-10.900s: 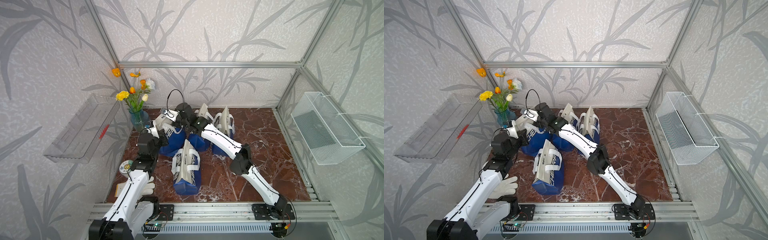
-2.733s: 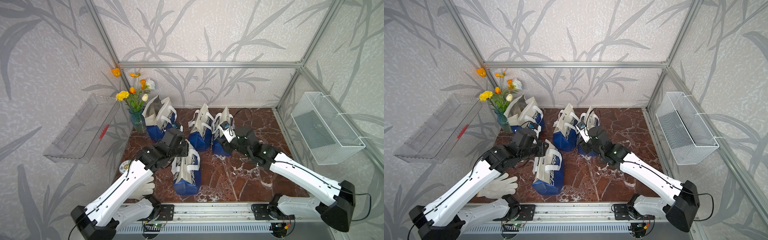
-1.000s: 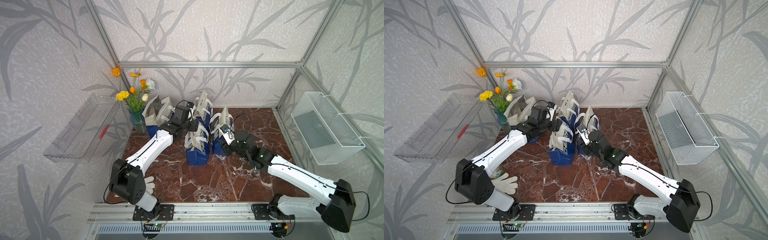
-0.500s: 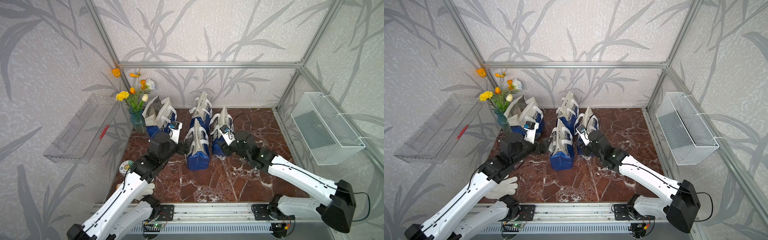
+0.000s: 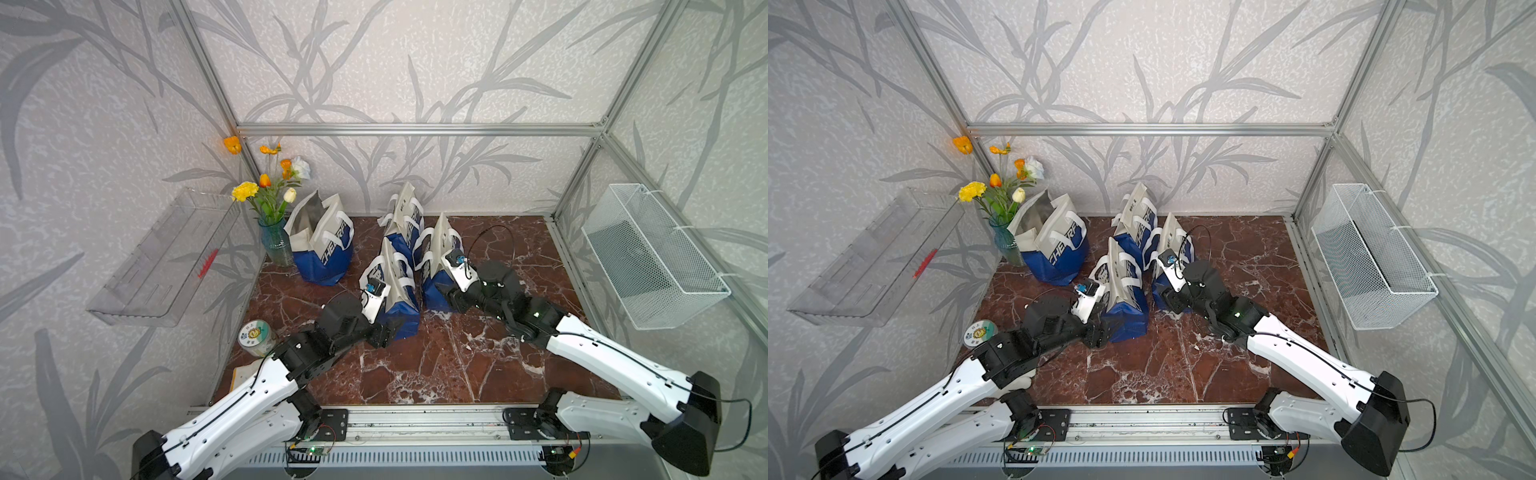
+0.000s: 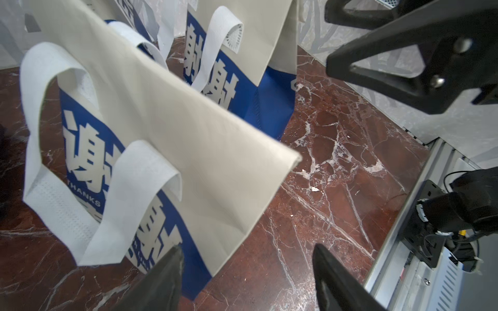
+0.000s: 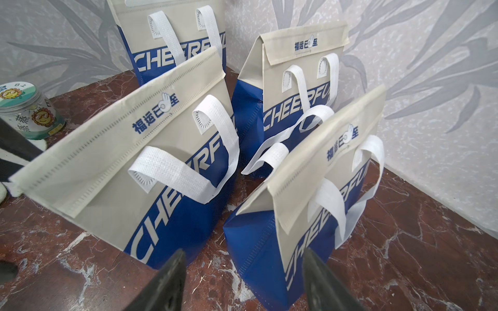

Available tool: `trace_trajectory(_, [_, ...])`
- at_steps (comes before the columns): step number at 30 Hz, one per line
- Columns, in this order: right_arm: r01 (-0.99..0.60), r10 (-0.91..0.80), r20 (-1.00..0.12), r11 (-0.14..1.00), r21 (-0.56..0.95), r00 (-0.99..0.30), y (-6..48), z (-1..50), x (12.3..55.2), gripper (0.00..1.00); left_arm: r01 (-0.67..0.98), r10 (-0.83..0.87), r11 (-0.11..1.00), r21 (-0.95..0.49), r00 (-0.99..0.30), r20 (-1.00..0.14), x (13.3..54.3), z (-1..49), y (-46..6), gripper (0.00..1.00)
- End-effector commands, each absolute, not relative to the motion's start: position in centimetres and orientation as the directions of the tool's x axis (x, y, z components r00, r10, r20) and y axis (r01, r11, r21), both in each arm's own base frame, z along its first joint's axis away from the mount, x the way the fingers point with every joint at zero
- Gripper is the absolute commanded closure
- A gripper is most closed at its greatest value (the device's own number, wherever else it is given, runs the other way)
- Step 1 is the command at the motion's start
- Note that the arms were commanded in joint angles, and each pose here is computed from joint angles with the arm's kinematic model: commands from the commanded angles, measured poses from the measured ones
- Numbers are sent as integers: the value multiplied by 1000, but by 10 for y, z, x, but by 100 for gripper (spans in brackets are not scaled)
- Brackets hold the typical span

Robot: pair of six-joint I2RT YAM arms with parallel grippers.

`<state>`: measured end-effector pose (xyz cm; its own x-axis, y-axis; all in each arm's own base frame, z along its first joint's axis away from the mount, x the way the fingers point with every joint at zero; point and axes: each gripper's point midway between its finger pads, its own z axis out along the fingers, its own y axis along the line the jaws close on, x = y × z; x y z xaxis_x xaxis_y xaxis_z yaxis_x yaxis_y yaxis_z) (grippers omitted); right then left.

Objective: Open the takeout bag
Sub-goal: Move the takeout bag to the center of the board.

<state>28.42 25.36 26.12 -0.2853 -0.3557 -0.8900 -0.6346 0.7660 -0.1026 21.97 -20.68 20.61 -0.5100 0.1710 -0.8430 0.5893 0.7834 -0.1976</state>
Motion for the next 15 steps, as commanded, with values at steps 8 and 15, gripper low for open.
trace_trajectory(8, [-636,-343,-896,766,-93,-282,250,263,280,33,307,50,943,-131,-519,-853,268,180,-162,33])
trace_trajectory(15, [-638,-341,-895,765,-88,-287,254,259,283,33,189,-89,954,-231,-559,-825,296,173,-131,32])
